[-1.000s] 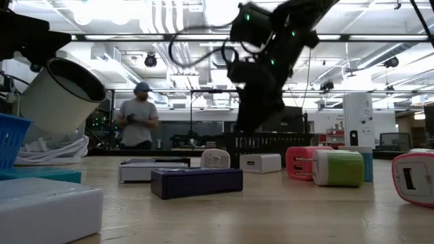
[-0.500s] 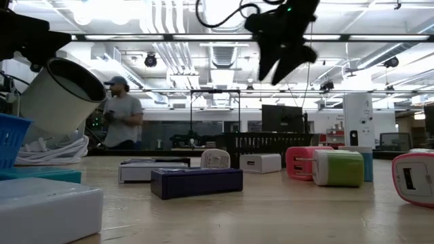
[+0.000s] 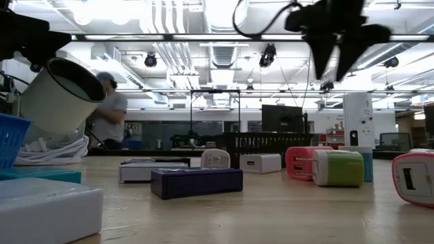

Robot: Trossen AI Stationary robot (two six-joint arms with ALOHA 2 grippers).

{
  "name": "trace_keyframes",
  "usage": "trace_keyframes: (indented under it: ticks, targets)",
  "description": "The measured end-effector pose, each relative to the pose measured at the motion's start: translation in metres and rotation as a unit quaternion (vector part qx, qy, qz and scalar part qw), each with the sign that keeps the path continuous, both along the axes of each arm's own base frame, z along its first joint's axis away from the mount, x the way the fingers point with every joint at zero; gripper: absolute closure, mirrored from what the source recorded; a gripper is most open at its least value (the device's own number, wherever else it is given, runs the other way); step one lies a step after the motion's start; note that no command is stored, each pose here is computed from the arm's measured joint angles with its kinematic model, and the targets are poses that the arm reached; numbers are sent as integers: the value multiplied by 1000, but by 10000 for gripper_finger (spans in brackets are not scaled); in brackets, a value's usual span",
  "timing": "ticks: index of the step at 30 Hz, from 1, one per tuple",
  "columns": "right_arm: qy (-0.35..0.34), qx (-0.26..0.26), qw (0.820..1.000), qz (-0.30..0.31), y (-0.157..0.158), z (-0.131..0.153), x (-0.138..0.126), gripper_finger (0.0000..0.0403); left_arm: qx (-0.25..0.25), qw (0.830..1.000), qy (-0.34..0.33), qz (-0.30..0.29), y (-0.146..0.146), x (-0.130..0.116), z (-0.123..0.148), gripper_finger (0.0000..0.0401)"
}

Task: Pick & Place Office items
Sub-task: Put the white black charger adapter into the black bin

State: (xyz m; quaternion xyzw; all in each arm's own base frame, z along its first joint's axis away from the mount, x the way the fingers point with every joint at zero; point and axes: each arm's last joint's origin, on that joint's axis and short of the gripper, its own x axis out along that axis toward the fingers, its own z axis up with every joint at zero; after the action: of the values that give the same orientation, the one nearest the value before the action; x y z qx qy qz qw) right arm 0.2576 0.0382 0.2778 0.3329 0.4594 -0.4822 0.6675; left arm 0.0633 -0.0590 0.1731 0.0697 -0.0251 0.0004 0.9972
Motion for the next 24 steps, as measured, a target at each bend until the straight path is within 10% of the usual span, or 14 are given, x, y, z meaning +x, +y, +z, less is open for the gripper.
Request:
trace_keyframes:
  ticks: [24]
  targets:
    - [36, -7, 986, -161, 64, -73, -60, 188, 0, 1000, 0, 0, 0, 0, 0, 176]
